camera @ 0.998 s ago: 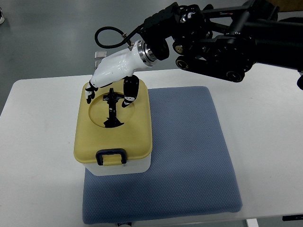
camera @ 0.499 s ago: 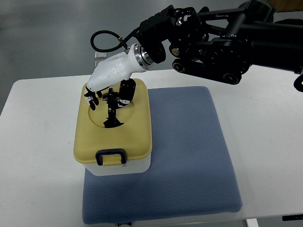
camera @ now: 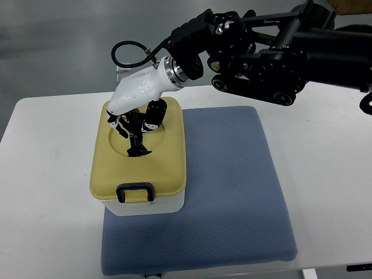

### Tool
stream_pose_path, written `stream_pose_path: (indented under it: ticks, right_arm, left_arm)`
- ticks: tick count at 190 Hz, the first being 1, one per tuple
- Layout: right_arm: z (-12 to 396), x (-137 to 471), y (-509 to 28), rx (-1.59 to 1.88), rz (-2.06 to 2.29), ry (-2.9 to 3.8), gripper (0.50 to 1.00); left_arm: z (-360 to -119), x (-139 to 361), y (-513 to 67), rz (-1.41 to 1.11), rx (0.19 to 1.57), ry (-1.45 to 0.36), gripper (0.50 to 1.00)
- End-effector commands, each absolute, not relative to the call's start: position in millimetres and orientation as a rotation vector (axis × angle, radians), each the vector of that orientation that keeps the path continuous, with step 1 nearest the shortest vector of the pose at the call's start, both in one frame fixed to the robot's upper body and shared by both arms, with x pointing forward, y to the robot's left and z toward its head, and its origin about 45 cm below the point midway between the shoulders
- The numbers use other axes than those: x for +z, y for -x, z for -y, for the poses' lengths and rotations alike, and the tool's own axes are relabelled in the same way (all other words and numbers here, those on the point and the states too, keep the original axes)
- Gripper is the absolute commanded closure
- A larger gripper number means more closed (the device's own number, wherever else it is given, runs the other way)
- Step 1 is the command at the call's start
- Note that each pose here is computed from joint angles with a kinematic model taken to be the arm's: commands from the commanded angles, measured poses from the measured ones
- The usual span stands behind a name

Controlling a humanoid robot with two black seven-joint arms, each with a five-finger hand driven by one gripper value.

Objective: Open white storage box with right hand
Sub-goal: 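Close the right hand's fingers around the black lid handle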

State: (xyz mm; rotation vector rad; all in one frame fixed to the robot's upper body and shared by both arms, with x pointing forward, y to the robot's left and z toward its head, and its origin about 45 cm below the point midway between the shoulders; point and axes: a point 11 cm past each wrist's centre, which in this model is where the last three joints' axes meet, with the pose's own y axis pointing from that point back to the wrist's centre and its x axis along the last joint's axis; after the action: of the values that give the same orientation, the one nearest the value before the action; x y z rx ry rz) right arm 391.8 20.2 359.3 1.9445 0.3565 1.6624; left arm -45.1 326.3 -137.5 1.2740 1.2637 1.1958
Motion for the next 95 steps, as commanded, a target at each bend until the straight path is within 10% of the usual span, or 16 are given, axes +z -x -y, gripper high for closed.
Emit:
stream_pose_path:
  ticks: [1,95]
  right_arm:
    - [-20.4,359.1,-391.9,1.670,-0.352,-1.946,0.961]
    - [-20.3,372.6,-388.7,1.706,-0.388,-1.956,1.000]
  left_arm:
    - [-326.3,-137.5,45.1,-1.264,1.196,-1.274,0.500]
    - [-326.3,-137.5,45.1,-1.264,1.196,-1.274,0.500]
